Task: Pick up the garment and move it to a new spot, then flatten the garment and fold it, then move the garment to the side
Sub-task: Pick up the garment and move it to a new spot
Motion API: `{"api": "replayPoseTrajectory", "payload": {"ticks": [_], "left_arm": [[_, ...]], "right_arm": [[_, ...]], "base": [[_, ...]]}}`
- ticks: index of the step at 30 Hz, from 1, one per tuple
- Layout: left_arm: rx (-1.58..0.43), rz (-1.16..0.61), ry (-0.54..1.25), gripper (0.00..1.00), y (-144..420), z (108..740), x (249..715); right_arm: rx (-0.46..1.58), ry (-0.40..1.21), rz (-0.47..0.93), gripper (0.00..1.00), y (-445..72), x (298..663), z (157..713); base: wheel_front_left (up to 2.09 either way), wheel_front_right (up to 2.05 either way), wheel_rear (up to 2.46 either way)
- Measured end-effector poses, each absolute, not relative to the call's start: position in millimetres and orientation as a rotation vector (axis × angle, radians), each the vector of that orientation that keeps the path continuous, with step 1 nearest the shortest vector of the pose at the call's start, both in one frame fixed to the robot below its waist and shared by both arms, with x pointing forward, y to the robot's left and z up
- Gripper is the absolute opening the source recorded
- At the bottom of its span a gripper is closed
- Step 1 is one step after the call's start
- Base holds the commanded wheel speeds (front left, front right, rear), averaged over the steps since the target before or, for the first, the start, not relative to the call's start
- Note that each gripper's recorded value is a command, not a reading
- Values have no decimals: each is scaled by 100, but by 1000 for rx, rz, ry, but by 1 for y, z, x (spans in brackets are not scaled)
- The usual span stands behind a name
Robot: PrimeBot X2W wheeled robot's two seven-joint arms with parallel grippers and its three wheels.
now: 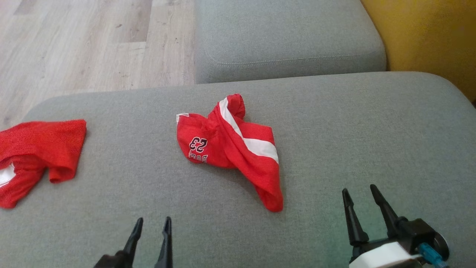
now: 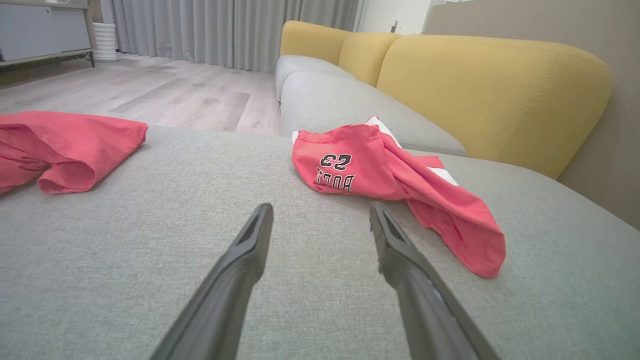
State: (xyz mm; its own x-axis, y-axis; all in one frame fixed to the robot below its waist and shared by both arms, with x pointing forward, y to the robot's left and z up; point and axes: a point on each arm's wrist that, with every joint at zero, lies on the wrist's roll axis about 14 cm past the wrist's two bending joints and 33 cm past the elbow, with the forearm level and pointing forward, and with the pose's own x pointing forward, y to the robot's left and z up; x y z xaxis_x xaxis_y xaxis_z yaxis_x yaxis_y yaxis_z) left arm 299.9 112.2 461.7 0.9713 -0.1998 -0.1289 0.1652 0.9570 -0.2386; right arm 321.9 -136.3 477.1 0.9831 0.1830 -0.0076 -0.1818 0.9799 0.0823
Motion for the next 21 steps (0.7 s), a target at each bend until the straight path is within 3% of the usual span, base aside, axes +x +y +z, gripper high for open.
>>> {"api": "replayPoseTrajectory", "payload": {"ticks": [21], "left_arm": [[-229,-102,165,100,146,454,296]], "right_arm": [[81,69,200,100,-131,320,463]], "base": [[0,0,0]]}}
